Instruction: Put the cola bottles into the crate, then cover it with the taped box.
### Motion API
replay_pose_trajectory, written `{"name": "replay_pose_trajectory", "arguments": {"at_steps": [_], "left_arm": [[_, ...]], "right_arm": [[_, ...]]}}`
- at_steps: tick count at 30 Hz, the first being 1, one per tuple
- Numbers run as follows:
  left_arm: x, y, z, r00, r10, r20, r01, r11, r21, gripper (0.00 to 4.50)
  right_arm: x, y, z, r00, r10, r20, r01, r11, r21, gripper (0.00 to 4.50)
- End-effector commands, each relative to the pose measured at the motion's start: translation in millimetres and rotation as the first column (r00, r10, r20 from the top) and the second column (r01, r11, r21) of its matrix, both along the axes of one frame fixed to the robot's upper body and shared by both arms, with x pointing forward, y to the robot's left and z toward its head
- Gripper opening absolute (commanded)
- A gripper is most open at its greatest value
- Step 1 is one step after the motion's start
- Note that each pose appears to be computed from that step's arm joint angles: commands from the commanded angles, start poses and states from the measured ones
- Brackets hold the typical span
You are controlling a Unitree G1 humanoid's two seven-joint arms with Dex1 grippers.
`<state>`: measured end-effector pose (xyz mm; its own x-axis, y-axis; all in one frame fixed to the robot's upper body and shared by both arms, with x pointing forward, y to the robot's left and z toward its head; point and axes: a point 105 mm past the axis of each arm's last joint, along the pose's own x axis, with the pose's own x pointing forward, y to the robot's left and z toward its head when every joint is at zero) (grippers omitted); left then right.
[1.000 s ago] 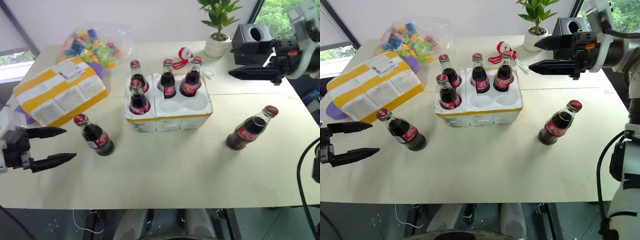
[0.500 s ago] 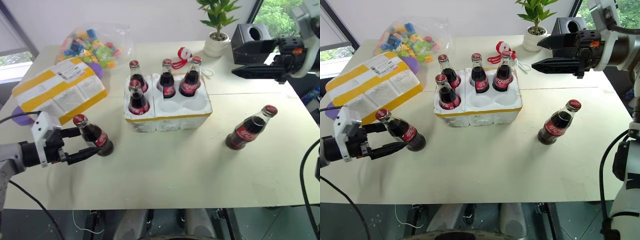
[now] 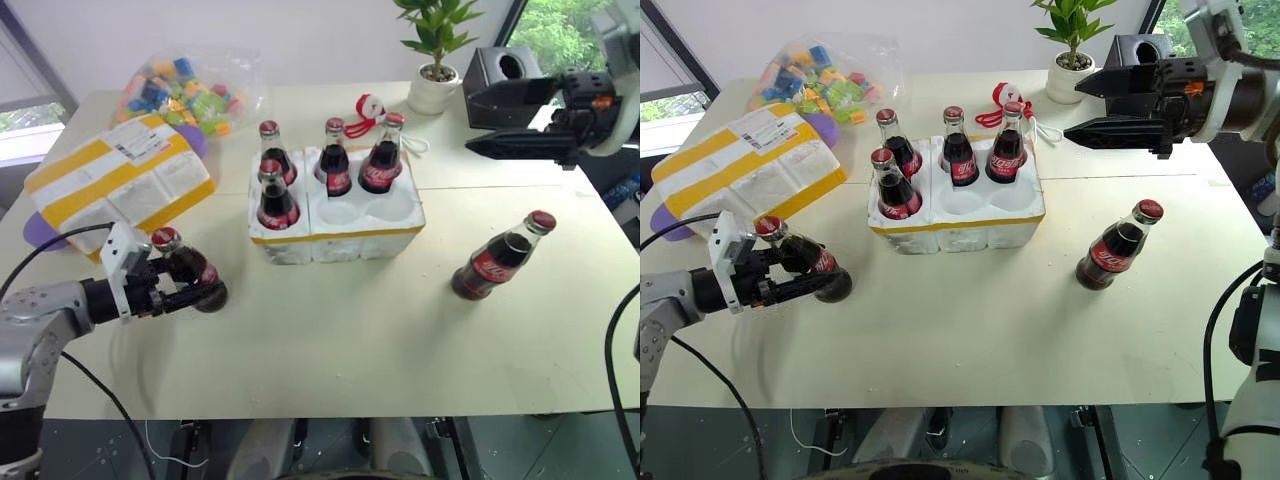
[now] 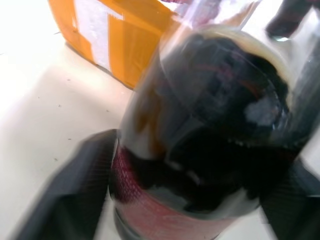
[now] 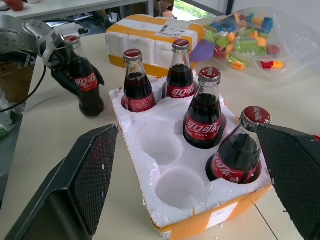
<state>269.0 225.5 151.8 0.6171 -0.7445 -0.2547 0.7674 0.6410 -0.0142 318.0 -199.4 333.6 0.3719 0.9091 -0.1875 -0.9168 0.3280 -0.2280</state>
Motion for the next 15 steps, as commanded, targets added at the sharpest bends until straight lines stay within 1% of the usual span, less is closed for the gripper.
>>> {"name": "replay_pose_trajectory", "arguments": {"at_steps": [1, 5, 9, 13, 15], "left_arm": [[-5.9, -7.4, 13.9, 0.998, -0.057, 0.022, 0.057, 0.998, -0.015, 2.81], [-18.1, -17.7, 31.5, 0.986, -0.164, 0.005, 0.164, 0.986, -0.008, 2.81], [-28.2, -31.1, 58.9, 0.952, -0.306, -0.003, 0.306, 0.952, 0.017, 2.81], [-31.2, -46.3, 85.2, 0.895, -0.445, -0.004, 0.445, 0.894, 0.056, 2.81], [-30.1, -50.5, 92.3, 0.877, -0.48, 0.0, 0.479, 0.875, 0.068, 2.81]], "right_arm": [[-8.3, -1.0, 14.5, 0.998, 0.006, 0.061, -0.007, 1.0, 0.011, 4.5], [-7.4, -1.7, 11.8, 0.998, 0.004, 0.058, -0.004, 1.0, 0.012, 4.5], [-10.8, -0.9, 9.7, 0.998, 0.024, 0.057, -0.024, 1.0, -0.001, 4.5], [-17.7, 2.3, 11.3, 0.996, 0.064, 0.067, -0.063, 0.998, -0.015, 4.5], [-19.1, 3.5, 11.9, 0.995, 0.071, 0.07, -0.07, 0.997, -0.018, 4.5]]}}
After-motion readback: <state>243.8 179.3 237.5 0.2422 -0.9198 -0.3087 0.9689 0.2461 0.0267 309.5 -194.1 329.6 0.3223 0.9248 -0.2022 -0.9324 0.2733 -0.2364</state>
